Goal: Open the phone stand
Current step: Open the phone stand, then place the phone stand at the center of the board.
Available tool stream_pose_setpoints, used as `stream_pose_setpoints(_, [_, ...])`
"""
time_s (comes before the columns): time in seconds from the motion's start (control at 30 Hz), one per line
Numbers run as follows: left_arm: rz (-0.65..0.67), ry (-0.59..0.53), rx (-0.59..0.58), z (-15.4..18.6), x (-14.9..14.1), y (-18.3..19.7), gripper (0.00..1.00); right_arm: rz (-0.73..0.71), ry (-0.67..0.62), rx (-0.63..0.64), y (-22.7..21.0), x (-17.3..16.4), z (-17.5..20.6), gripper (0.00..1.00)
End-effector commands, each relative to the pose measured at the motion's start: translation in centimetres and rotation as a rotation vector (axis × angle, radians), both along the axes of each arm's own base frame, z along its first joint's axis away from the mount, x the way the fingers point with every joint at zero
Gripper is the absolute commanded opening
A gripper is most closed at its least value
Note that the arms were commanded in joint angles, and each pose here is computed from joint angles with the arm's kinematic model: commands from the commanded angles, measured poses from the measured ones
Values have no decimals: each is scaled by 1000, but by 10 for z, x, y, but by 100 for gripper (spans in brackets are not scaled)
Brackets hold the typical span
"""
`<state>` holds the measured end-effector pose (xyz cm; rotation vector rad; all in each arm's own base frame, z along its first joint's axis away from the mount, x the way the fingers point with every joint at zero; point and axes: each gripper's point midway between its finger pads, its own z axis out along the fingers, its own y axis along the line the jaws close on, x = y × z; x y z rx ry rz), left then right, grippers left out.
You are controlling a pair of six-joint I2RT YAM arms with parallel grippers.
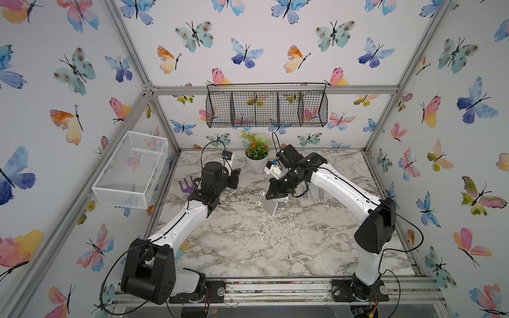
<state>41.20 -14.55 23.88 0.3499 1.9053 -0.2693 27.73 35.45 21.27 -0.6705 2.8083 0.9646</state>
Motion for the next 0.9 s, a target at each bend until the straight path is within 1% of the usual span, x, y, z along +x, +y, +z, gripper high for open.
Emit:
stream_pose_setpoints(0.0, [38,78,0,-13,-26,14,72,-87,3,126,1,26,20,1])
stream_pose_setpoints(0.1, [43,88,-30,-8,-45,19,97,-127,40,169,0,40,17,1])
stream_pose_setpoints(0.13, [42,91,-39,-7,-51,19,98,-139,53,174,0,44,15,1])
stream_pose_setpoints(0.2, [37,93,-57,-3,-61,20,98,-163,92,187,2,50,9,1])
stream_pose_setpoints(0.27, [25,92,-72,0,-71,20,98,-186,150,226,6,54,3,1])
stream_pose_setpoints(0.43, [9,95,-66,6,-89,20,98,-257,272,281,16,56,-11,1])
stream_pose_setpoints(0.63, [-5,90,-70,16,-102,20,98,-412,367,374,18,66,-21,1])
stream_pose_setpoints(0.87, [-23,86,-75,22,-111,19,98,-594,467,477,12,80,-36,1])
